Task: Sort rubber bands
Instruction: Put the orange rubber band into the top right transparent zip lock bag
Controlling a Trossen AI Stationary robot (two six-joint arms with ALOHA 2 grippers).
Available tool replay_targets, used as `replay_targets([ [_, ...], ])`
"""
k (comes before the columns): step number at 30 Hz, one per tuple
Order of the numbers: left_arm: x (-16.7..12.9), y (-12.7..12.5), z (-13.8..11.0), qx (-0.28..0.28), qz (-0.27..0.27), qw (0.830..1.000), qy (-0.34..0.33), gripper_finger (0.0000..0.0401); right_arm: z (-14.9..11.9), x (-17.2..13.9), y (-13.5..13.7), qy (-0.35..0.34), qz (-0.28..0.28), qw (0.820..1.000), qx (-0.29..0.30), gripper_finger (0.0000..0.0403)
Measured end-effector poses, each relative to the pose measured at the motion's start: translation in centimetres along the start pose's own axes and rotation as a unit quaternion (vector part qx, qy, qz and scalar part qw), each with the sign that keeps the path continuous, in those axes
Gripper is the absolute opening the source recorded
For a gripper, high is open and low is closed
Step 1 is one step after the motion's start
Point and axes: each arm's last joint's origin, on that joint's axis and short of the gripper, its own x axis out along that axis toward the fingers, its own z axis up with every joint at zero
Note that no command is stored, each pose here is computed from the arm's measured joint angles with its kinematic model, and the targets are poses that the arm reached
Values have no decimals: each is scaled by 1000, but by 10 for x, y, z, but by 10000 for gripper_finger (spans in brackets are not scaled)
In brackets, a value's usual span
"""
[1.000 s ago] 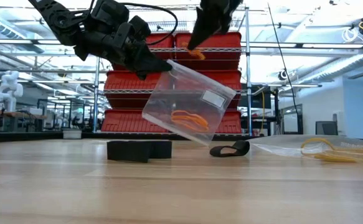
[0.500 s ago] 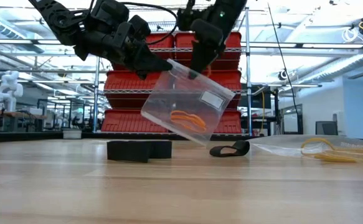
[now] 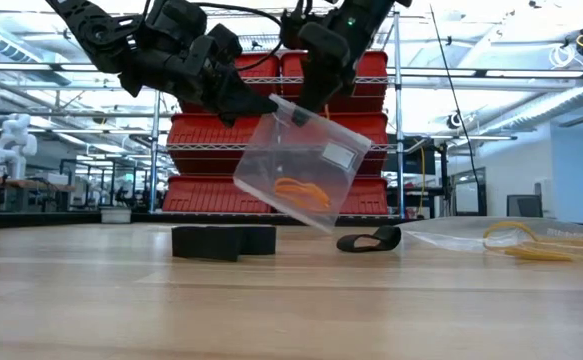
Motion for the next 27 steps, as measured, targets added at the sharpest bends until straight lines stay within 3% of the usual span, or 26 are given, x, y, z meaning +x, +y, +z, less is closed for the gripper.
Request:
replay_targets([
  [5,0,1,0,-1,12,1000,3,0,-1,-1,7,-1,5,1000,-8,166],
  [9,0,1,-2,-4,23,1000,11,0,-2,-2,14,1,6,1000,-17,175],
  [13,0,1,-2,-4,24,1000,11,0,-5,-6,18,11,-34,999,-24,129],
  [19,0,1,-2,-3,24,1000,11,0,-3,-27,18,-16,-51,999,-7,12],
  [27,0,1,-2,1,19,1000,11,0,6,-55,19,-81,-1,997,14,2],
])
